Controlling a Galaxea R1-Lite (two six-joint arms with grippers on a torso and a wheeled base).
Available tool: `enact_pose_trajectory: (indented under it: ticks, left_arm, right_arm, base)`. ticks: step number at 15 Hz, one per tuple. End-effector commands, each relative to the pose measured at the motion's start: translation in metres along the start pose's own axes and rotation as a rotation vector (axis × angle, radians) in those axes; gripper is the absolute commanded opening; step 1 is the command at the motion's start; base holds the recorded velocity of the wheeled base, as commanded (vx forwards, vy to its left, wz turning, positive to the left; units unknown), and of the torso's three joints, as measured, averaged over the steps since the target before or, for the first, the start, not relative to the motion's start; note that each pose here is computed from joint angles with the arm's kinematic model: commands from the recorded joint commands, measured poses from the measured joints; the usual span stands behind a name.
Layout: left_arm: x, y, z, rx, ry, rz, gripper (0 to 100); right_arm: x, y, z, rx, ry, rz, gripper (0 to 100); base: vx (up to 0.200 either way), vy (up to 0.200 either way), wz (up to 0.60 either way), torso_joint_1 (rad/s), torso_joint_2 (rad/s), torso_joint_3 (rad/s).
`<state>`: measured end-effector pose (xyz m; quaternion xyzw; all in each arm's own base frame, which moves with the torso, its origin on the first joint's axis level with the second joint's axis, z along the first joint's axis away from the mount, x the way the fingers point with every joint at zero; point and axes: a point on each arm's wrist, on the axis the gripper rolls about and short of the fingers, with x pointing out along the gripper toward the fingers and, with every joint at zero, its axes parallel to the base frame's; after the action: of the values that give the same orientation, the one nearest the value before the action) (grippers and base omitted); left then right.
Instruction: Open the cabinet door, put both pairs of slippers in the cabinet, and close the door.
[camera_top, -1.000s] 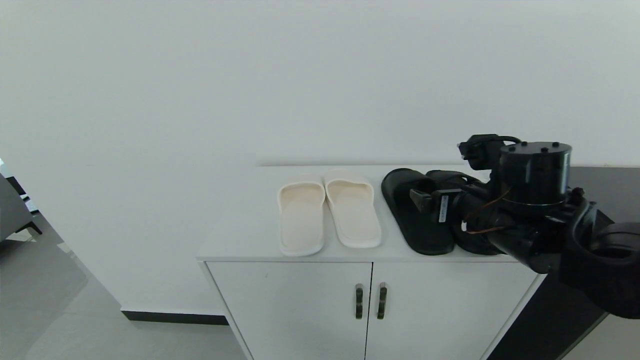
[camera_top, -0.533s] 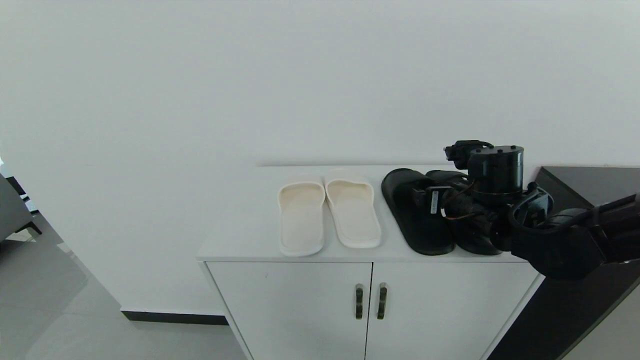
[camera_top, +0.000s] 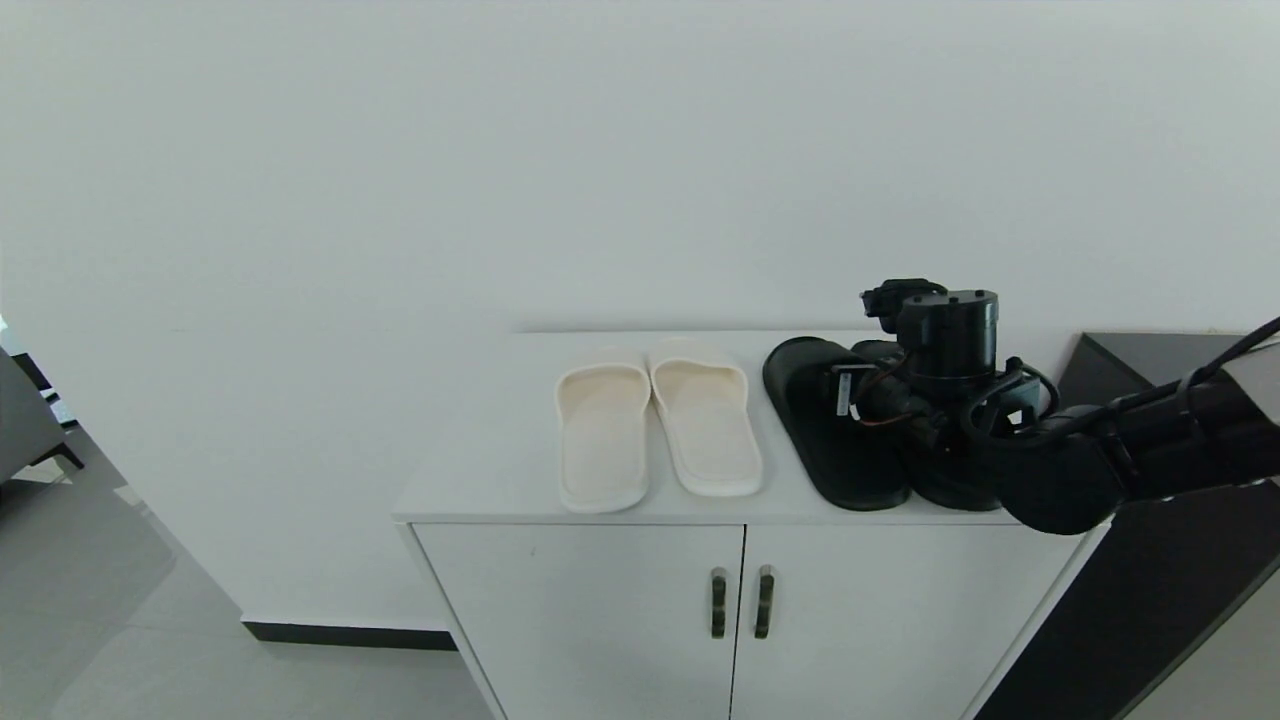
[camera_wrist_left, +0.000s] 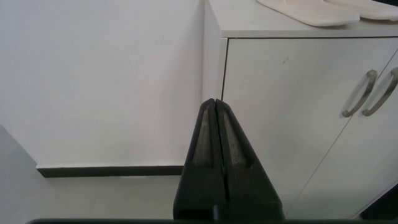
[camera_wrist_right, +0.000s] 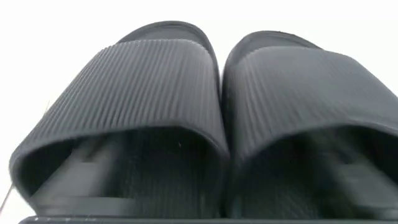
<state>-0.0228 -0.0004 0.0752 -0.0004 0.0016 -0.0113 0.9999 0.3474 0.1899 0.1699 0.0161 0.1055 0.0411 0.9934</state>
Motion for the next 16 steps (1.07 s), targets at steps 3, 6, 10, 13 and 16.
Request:
enact_pose_trajectory:
  ticks: [3,6,10,13,16]
  left_arm:
    - [0.000,0.000,0.000,-0.001,0.000,0.000,0]
    - [0.000,0.000,0.000,-0.010,0.000,0.001,0]
    - [0.000,0.000,0.000,-0.010,0.000,0.000,0]
    - [0.000,0.000,0.000,-0.010,0.000,0.000,0]
    - [0.000,0.000,0.000,-0.007,0.001,0.000,0]
  right_arm:
    - [0.013,0.002,-0.002,0.000,-0.006,-0.026,0]
    - [0.001,0.002,0.013,0.006,-0.043,-0.009,0]
    - [-0.096,0.015,0.036,0.000,-0.068,0.374,0]
    - [-0.167,0.002,0.012,-0.038,0.013,0.626,0]
    - [-0.212,-0.033,-0.012,-0.046,0.093,0.859,0]
  base:
    - [0.000,0.000,0.00,0.000,0.00,0.000]
    - [0.000,0.000,0.00,0.000,0.00,0.000]
    - [0.000,0.000,0.00,0.000,0.00,0.000]
    - [0.000,0.000,0.00,0.000,0.00,0.000]
    - [0.000,0.000,0.00,0.000,0.00,0.000]
